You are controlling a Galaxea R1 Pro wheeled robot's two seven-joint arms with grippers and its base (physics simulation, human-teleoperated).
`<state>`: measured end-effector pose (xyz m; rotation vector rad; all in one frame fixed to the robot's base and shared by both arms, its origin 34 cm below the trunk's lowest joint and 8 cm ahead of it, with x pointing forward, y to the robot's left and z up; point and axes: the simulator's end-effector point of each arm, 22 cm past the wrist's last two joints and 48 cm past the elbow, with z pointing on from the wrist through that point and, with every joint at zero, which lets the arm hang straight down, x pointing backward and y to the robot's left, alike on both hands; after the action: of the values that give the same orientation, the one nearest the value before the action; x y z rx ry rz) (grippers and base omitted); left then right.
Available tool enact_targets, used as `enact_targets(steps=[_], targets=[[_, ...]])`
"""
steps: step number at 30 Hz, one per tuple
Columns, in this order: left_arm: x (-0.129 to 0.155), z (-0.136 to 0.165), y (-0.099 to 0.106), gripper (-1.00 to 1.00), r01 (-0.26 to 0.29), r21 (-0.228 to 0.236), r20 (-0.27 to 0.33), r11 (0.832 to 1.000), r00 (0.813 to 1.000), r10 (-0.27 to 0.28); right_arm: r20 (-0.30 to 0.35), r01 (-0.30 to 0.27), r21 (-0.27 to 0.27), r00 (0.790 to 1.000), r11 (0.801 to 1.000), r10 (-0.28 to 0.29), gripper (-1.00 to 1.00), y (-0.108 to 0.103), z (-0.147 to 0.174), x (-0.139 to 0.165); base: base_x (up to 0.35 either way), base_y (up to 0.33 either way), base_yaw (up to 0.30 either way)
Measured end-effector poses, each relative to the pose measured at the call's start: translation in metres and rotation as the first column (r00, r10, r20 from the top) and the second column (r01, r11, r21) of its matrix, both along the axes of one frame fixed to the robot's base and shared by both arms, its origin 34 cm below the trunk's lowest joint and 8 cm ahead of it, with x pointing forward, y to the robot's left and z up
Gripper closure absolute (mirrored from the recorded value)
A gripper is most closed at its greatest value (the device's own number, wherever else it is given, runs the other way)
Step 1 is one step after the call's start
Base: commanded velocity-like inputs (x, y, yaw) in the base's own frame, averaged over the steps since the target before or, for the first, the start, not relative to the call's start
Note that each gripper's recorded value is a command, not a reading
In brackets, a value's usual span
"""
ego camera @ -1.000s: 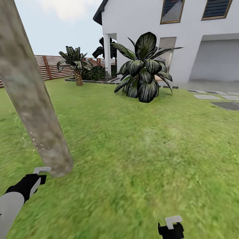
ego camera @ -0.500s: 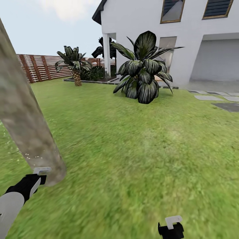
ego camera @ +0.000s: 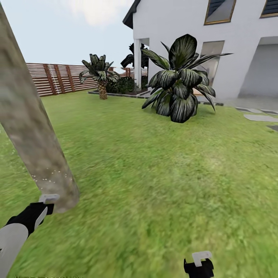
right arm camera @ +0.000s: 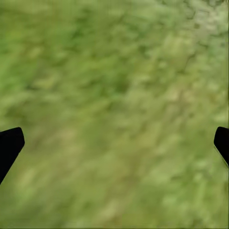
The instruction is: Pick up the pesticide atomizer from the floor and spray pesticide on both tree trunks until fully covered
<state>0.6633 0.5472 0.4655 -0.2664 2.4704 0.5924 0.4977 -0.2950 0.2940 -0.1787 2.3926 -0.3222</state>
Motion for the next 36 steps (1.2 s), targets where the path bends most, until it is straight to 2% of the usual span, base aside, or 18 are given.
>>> enact_targets(steps=[3, 16, 22, 29, 36], targets=[[-0.0001, -0.0001, 0.0, 1.0, 0.0, 0.0, -0.001, 1.0, 1.0, 0.0, 0.0, 0.0, 0.0, 1.0, 1.0, 0.0, -1.0, -0.0002, -0.0001, -0.0002, 0.123, -0.26, 0.204], [0.0, -0.0002, -0.0001, 1.0, 0.0, 0.0, -0.001, 1.0, 1.0, 0.0, 0.0, 0.0, 0.0, 1.0, 1.0, 0.0, -1.0, -0.0003, -0.0002, -0.0002, 0.076, -0.265, 0.025], [0.0, -0.0001, 0.0, 1.0, 0.0, 0.0, 0.0, 1.0, 1.0, 0.0, -0.001, 0.0, 0.0, 1.0, 1.0, 0.0, -1.0, 0.0002, -0.0003, -0.0003, 0.01, -0.272, 0.249], [-0.0012, -0.0011, -0.0001, 1.0, -0.001, -0.001, -0.003, 1.0, 1.0, 0.001, 0.0, 0.0, 0.0, 1.0, 1.0, 0.0, -1.0, 0.0001, 0.0001, -0.0001, 0.229, -0.196, 0.278], [-0.0011, -0.0012, 0.0, 1.0, -0.002, -0.005, -0.003, 1.0, 1.0, 0.002, 0.0, 0.001, 0.0, 1.0, 1.0, -0.001, -1.0, -0.0002, 0.0, 0.0001, 0.06, -0.037, 0.278]])
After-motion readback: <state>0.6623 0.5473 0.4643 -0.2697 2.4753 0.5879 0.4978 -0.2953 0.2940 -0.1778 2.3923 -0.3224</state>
